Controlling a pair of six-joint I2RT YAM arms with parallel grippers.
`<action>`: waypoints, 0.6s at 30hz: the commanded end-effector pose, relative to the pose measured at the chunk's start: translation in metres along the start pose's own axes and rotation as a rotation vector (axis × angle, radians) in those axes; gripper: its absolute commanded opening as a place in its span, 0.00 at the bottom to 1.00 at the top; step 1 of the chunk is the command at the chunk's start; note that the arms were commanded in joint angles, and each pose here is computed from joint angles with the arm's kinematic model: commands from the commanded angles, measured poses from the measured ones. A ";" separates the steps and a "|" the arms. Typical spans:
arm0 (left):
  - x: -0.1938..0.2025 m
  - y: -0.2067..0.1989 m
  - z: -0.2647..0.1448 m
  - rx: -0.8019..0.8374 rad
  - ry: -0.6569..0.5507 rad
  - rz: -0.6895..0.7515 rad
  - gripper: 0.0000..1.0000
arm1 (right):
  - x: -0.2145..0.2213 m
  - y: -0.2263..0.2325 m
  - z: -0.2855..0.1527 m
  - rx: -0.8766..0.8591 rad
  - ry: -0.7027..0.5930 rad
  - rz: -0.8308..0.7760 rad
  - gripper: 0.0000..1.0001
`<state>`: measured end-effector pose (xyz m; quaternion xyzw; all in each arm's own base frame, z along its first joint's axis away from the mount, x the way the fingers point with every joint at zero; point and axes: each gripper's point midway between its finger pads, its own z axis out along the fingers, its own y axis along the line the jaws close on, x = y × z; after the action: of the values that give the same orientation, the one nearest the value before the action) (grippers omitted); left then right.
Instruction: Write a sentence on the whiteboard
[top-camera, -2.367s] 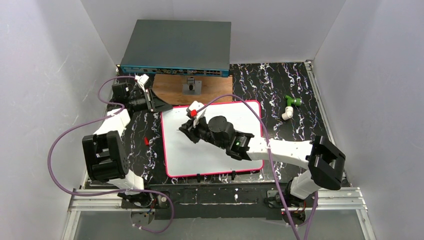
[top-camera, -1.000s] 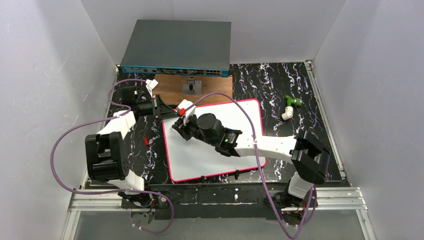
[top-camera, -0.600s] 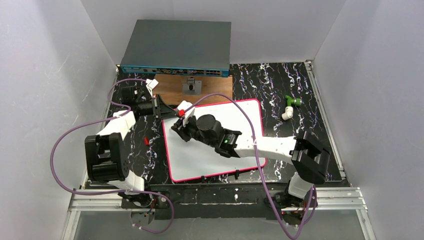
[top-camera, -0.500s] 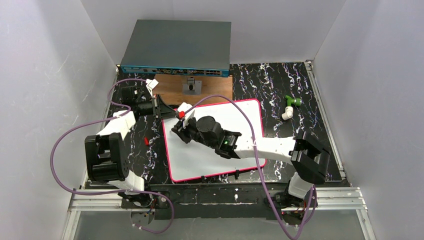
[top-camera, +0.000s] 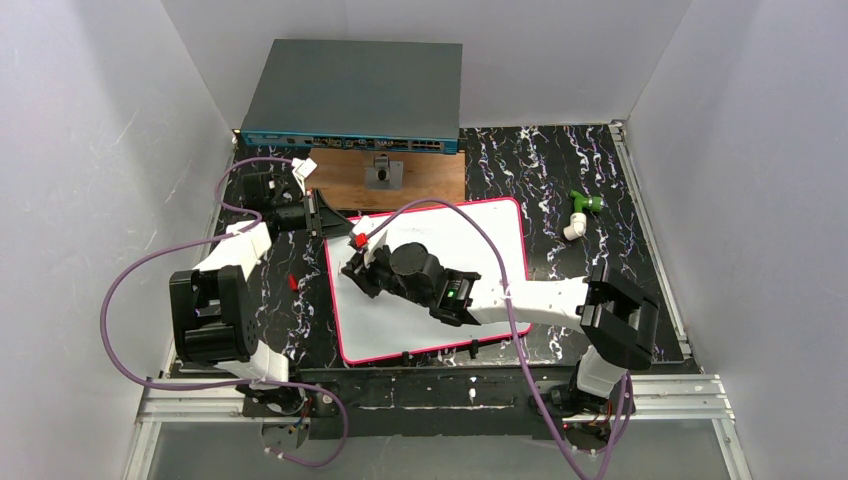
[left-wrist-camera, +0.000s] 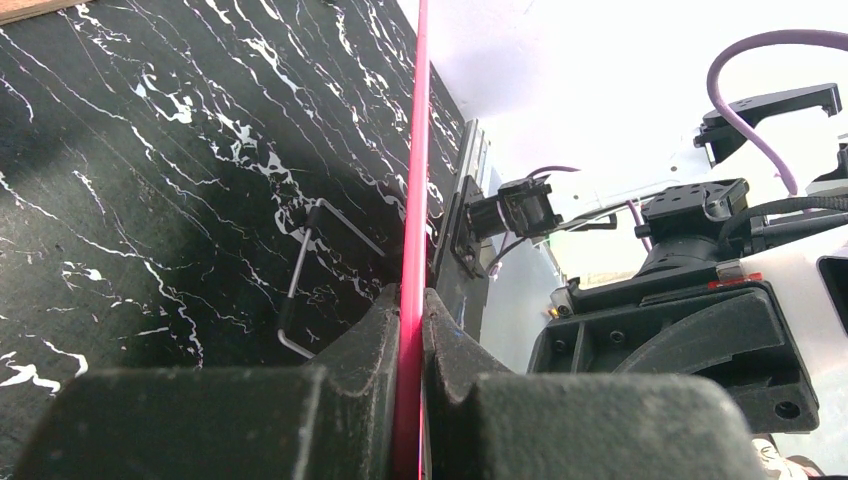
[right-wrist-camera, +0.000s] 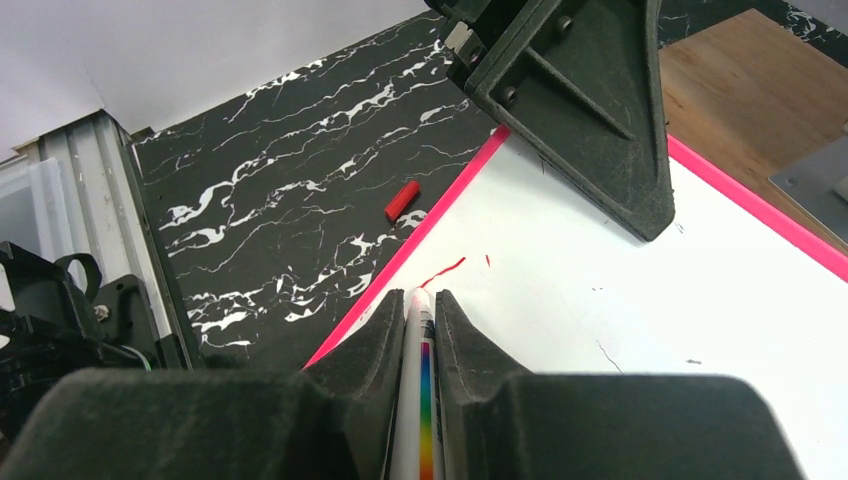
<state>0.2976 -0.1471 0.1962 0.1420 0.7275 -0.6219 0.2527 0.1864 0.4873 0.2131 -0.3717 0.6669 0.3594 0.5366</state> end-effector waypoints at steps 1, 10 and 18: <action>-0.007 -0.009 0.003 -0.024 0.000 0.097 0.00 | -0.022 0.001 -0.004 0.005 -0.052 0.003 0.01; -0.007 -0.009 0.003 -0.027 0.000 0.097 0.00 | -0.058 0.005 -0.014 -0.006 -0.116 -0.029 0.01; -0.006 -0.009 0.003 -0.028 0.001 0.098 0.00 | -0.061 0.002 0.001 0.022 -0.121 -0.054 0.01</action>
<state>0.2974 -0.1471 0.1960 0.1419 0.7277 -0.6218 0.2524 0.1861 0.4859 0.2411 -0.3783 0.6487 0.3567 0.5557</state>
